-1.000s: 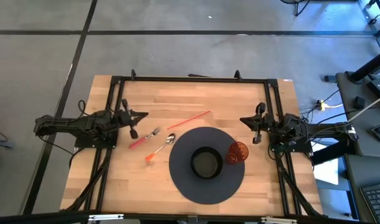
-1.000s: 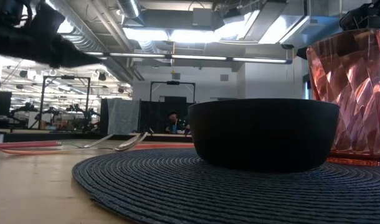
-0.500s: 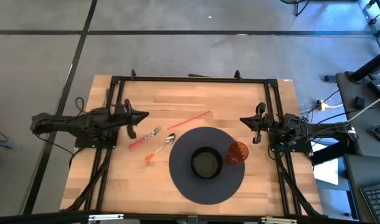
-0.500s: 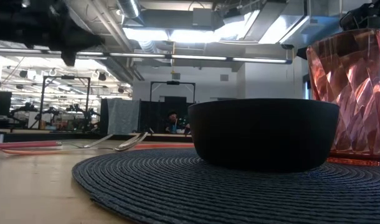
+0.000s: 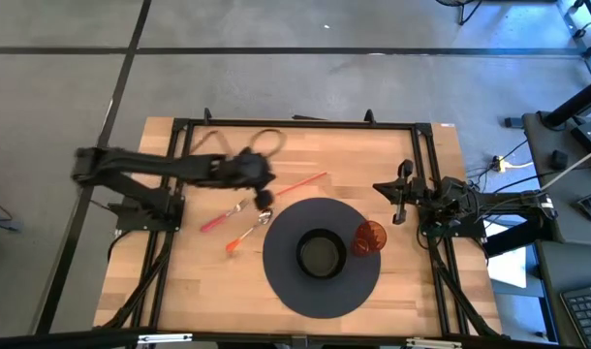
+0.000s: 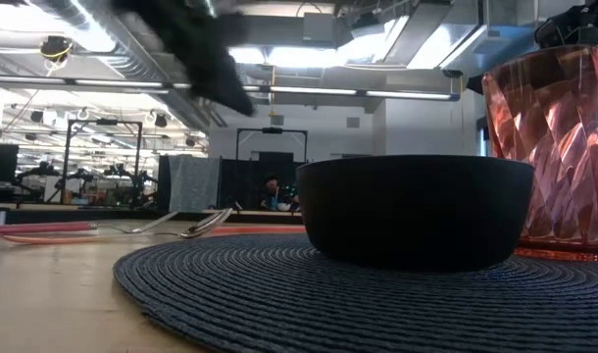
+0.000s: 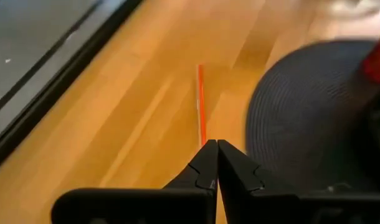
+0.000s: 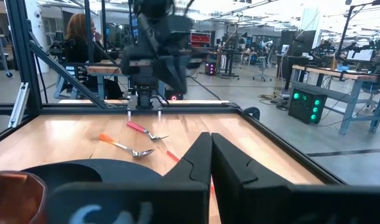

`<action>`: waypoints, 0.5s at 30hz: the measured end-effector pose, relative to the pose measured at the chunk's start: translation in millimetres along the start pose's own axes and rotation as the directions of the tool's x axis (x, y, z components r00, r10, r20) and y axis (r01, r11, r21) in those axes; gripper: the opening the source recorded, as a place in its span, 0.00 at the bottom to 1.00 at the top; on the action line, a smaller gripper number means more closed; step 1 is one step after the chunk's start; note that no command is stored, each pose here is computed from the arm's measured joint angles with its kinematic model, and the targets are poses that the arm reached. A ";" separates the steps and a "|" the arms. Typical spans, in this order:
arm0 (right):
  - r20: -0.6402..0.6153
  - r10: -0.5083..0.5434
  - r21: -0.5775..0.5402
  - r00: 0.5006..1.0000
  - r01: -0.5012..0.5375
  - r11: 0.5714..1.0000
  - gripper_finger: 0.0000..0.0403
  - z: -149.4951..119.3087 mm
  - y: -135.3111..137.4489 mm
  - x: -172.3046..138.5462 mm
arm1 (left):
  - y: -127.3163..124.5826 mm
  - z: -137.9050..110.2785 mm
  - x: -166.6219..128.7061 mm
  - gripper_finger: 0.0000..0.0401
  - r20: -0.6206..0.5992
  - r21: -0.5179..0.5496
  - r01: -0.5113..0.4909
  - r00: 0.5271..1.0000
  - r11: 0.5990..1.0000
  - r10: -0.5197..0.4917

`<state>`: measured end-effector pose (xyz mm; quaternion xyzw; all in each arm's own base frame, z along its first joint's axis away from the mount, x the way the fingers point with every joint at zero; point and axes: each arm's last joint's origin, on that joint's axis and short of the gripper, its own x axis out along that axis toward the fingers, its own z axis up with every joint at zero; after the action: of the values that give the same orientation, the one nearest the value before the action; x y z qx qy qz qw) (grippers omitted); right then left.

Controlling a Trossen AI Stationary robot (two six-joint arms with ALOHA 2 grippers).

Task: Pick & Place Utensil
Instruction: Put the orange straw into the brown cup

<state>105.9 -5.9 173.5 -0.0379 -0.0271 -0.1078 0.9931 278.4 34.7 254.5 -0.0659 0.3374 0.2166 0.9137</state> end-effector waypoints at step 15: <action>-0.057 0.005 0.025 0.998 -0.004 1.000 0.02 -5.6 0.5 -0.2 | -12.3 63.8 143.5 0.38 -0.377 0.179 0.105 0.926 0.978 -0.030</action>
<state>106.1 -5.9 167.9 -0.0223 0.0002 -0.1063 0.9941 418.6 91.0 210.3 -0.0271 0.5219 0.1341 0.8420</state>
